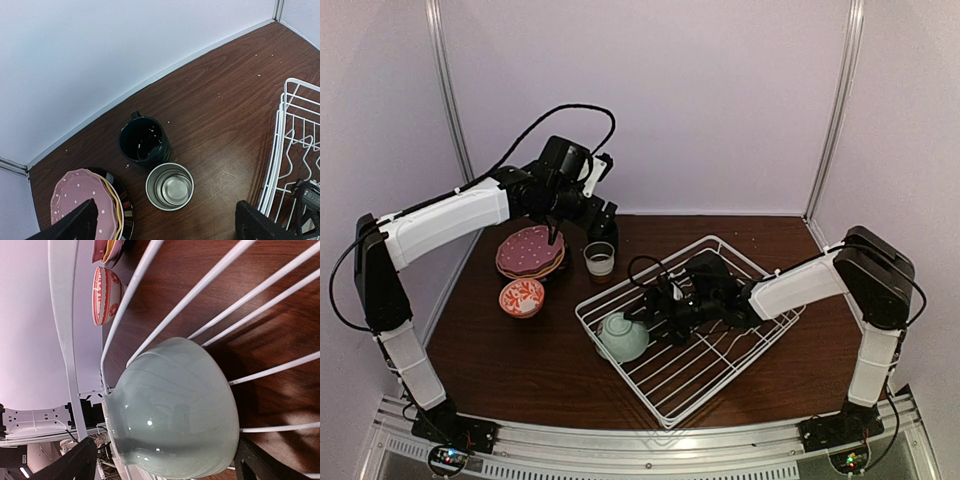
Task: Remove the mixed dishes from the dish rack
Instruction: Grab the bowl from the dish rack.
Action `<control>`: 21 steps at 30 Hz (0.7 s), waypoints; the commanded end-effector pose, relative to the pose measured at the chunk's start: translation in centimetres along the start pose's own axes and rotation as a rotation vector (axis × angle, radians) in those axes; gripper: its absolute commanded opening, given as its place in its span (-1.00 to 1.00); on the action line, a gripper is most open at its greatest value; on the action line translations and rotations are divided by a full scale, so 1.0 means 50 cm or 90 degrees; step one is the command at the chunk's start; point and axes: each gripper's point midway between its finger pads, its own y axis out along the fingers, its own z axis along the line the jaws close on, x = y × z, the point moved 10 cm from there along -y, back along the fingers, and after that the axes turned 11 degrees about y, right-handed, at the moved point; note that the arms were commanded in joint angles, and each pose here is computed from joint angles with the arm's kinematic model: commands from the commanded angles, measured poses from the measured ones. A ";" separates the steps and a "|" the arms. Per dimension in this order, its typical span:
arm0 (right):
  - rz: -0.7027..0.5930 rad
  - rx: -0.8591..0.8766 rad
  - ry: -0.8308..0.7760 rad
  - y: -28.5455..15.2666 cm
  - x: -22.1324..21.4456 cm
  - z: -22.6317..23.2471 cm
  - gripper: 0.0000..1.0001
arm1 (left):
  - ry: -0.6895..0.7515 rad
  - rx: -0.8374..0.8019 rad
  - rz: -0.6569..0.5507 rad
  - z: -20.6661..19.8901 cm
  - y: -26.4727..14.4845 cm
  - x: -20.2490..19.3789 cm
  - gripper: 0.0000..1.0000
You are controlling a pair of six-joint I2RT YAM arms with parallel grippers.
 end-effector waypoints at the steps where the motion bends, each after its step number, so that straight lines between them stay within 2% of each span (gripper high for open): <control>1: 0.006 0.007 0.001 0.007 -0.002 0.005 0.99 | -0.009 0.008 -0.033 0.004 -0.014 0.015 0.95; 8: -0.006 -0.056 -0.012 0.017 0.001 -0.013 0.92 | -0.008 0.008 -0.029 0.003 -0.013 0.010 0.95; 14: 0.025 0.012 0.006 0.028 -0.004 -0.016 0.52 | -0.009 0.008 -0.028 0.002 -0.012 0.009 0.95; 16: 0.024 0.013 0.005 0.026 -0.007 -0.016 0.51 | -0.009 0.009 -0.028 0.003 -0.014 0.009 0.95; 19: 0.016 -0.004 0.002 0.024 -0.005 -0.018 0.70 | -0.008 0.010 -0.026 0.002 -0.012 0.007 0.95; 21: 0.016 -0.005 0.002 0.025 -0.003 -0.018 0.72 | -0.008 0.010 -0.027 0.002 -0.012 0.006 0.95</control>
